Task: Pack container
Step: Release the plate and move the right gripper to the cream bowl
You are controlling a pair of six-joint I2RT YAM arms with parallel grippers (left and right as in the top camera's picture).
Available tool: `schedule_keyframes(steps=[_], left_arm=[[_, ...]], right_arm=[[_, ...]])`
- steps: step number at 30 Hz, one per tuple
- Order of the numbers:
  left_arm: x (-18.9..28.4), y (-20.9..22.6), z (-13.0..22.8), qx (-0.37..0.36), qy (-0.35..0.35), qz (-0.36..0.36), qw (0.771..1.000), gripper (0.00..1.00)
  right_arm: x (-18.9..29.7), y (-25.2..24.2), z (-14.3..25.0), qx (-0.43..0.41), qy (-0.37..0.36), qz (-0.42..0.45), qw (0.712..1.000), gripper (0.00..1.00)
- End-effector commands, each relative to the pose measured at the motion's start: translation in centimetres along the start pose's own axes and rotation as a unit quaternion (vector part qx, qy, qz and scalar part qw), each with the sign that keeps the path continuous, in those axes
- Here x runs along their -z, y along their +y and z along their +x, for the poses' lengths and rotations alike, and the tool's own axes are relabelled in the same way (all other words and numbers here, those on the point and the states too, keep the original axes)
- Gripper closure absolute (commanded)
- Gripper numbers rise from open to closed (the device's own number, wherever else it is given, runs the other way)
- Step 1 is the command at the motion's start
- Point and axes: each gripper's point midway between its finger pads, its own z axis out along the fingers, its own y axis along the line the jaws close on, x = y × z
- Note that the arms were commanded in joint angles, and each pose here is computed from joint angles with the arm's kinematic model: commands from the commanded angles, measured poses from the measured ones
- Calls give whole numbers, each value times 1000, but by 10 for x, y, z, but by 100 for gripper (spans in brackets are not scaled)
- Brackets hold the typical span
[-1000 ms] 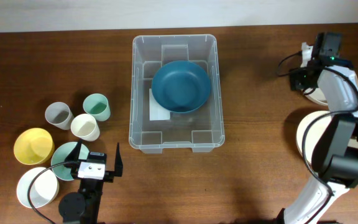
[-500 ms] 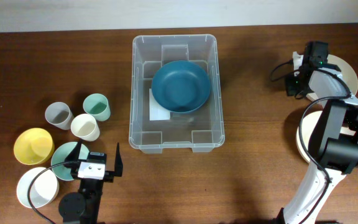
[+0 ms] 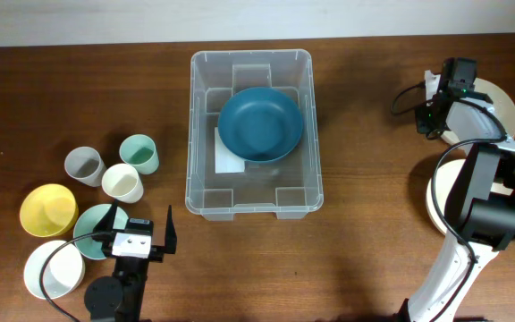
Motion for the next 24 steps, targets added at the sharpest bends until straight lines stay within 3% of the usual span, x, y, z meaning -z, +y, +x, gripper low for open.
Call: schedule_keyframes(steps=[1, 6, 14, 18, 24], left_arm=[[0, -3, 0, -6, -2, 8, 1000, 1], [0, -3, 0, -6, -2, 8, 1000, 1], [0, -3, 0, -6, -2, 8, 1000, 1], [0, -3, 0, -6, -2, 8, 1000, 1], [0, -3, 0, -6, -2, 8, 1000, 1]], right_arm=[[-6, -2, 5, -7, 5, 1, 1000, 96], [3, -7, -5, -8, -10, 11, 1000, 96], [130, -18, -84, 53, -145, 65, 986, 96], [207, 16, -113, 110, -220, 65, 967, 96], [290, 127, -123, 266, -295, 24, 917, 96]])
